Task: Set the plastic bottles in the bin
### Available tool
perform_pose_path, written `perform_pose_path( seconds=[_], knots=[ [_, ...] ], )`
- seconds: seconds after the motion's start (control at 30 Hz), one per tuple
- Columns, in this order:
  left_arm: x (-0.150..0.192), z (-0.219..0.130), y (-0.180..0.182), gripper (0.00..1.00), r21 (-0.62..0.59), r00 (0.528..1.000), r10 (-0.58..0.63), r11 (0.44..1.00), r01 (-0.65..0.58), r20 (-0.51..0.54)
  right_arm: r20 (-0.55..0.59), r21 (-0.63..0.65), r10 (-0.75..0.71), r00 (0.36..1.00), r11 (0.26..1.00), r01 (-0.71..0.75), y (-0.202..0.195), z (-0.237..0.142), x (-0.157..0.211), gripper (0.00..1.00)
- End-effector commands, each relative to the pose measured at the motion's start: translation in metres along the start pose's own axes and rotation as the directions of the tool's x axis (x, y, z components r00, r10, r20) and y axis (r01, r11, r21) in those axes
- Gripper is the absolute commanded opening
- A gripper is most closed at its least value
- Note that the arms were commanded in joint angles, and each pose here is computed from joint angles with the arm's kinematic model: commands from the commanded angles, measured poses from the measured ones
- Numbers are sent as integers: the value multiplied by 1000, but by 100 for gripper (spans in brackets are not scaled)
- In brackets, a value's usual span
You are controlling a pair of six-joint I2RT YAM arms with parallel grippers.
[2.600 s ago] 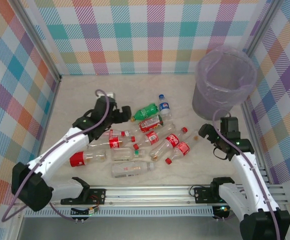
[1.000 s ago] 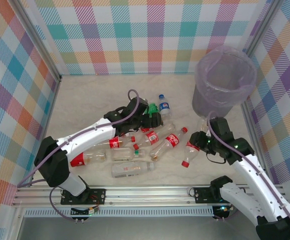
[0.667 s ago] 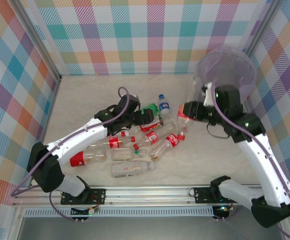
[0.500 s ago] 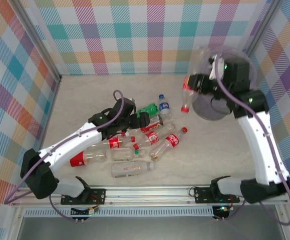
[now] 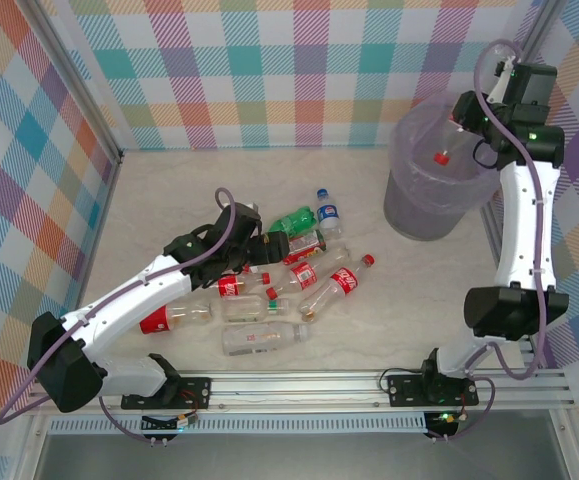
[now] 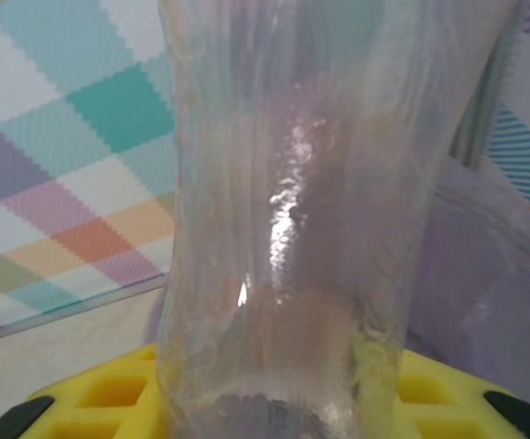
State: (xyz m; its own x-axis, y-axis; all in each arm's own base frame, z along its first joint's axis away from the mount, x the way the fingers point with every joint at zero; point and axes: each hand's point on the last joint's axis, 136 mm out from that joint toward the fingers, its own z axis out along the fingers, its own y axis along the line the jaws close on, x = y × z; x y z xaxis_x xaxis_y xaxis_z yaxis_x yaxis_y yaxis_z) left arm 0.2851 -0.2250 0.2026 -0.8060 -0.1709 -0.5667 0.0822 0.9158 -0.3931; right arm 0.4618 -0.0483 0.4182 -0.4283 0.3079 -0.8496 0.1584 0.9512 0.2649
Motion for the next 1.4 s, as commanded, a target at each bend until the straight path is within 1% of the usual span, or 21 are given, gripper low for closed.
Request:
perform_pose_path(
  seconds=[0.0, 0.07, 0.2, 0.3, 0.47, 0.53, 0.63, 0.77, 0.93, 1.03, 1.1, 1.23, 1.3, 1.37],
  knots=[
    [4, 3, 12, 94, -47, 999, 28, 998, -30, -29, -49, 37, -34, 998, 999, 36, -19, 14, 14, 29],
    [4, 5, 13, 94, -56, 999, 33, 998, -35, -42, -99, 46, -45, 994, 998, 49, -25, 27, 32, 29],
    [3, 4, 14, 94, -62, 999, 30, 998, -32, -38, -152, 29, -33, 988, 999, 38, -29, 43, 60, 29],
    [2, 2, 19, 94, -88, 999, 34, 995, -37, -31, -193, 34, -27, 981, 999, 34, -35, 57, 81, 30],
    [2, 1, 23, 94, -104, 999, 39, 994, -42, -30, -255, 41, -29, 967, 998, 41, -44, 77, 107, 32],
    [3, 3, 23, 95, -104, 998, 44, 993, -47, -37, -265, 35, -28, 964, 999, 38, -45, 81, 113, 37],
    [5, 8, 23, 97, -110, 997, 50, 992, -56, -56, -288, 18, -26, 957, 999, 33, -43, 86, 119, 53],
    [3, 15, 22, 98, -116, 996, 59, 991, -67, -66, -293, 7, -45, 955, 999, 49, -41, 85, 115, 67],
    [3, 21, 26, 100, -142, 992, 76, 986, -89, -98, -274, 0, -84, 958, 996, 87, -35, 72, 95, 82],
    [5, 16, 42, 100, -213, 989, 81, 971, -107, -126, -252, -11, -103, 962, 995, 103, -30, 58, 80, 89],
    [6, 9, 56, 100, -257, 989, 67, 961, -99, -130, -238, -25, -105, 965, 994, 103, -23, 47, 70, 90],
    [6, -14, 88, 100, -345, 994, -15, 939, -22, -104, -192, -72, -82, 978, 995, 69, -7, 24, 51, 92],
    [9, -31, 109, 100, -396, 992, -100, 916, 65, -71, -163, -101, -76, 984, 993, 60, 5, 7, 41, 92],
    [14, -51, 135, 100, -446, 975, -218, 876, 183, -28, -133, -127, -84, 988, 990, 67, 16, -7, 34, 92]
  ],
)
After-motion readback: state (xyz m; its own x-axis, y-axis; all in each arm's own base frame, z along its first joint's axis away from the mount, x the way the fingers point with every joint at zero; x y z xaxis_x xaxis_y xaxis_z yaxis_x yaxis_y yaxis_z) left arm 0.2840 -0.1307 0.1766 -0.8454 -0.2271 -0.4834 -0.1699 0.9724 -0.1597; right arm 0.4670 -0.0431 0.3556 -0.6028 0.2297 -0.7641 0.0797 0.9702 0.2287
